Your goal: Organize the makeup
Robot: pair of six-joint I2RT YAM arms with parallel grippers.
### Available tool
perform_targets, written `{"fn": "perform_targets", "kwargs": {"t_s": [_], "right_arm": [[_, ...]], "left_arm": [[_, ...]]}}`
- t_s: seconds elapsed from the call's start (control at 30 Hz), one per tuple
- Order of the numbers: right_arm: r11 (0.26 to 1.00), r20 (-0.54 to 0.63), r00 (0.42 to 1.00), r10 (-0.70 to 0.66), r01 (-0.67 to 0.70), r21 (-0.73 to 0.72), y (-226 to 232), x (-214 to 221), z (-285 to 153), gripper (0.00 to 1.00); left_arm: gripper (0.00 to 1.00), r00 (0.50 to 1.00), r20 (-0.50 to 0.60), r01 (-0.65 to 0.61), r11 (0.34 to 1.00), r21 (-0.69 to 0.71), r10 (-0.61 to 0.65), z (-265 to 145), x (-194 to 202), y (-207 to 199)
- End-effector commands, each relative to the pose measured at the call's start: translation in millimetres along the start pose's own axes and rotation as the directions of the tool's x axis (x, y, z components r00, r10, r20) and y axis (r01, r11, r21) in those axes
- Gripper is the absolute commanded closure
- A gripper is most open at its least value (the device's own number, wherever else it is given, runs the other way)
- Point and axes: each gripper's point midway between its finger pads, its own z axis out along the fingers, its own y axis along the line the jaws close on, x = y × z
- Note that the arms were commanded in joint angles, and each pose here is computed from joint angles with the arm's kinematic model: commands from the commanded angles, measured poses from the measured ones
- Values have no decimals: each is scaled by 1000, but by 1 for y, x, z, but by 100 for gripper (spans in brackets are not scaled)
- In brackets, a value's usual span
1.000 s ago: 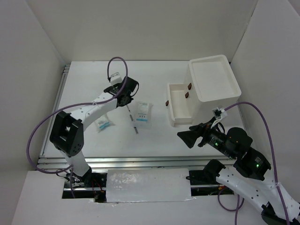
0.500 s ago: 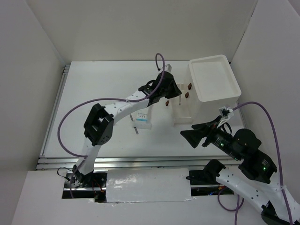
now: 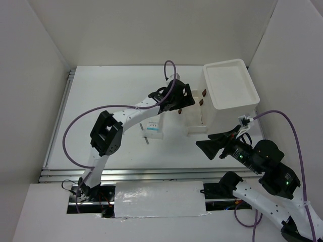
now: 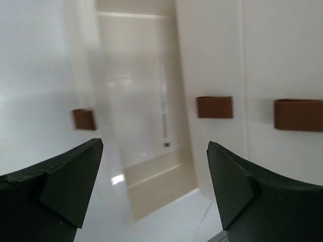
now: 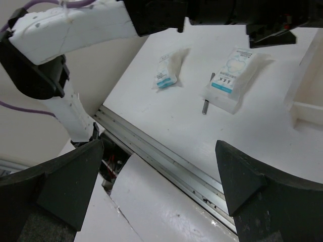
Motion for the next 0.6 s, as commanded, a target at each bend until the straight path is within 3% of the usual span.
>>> {"fn": "perform_targets", "kwargs": {"t_s": [0.0, 0.07, 0.1, 0.13, 0.2, 0.23, 0.3, 0.57], "right_arm": [[1000, 31, 1000, 1, -1, -20, 6, -9, 0, 0], [1000, 33, 999, 3, -2, -19, 5, -8, 0, 0], [1000, 34, 999, 3, -2, -18, 4, -7, 1, 0], [1000, 34, 999, 5, -4, -18, 4, -6, 2, 0], [1000, 33, 999, 5, -4, -19, 3, -5, 3, 0], [1000, 26, 1000, 6, -5, -18, 3, -4, 5, 0], [1000, 22, 1000, 9, -9, -14, 1, -1, 9, 0], [999, -3, 999, 34, -34, -38, 2, 9, 14, 0]], "left_arm": [[2, 979, 204, 3, 996, -87, 15, -74, -64, -2], [1, 980, 191, 2, 967, -253, 48, -93, -53, 42], [0, 965, 256, 29, 948, -318, 57, -116, -67, 56], [1, 973, 225, 40, 907, -420, 61, -125, -49, 89], [0, 964, 261, 83, 864, -497, 58, -150, -51, 119], [1, 970, 238, 95, 831, -549, 47, -154, -34, 145], [4, 969, 247, 117, 828, -549, 27, -166, -30, 161], [35, 996, 82, 74, 833, -549, -34, -166, 55, 218]]}}
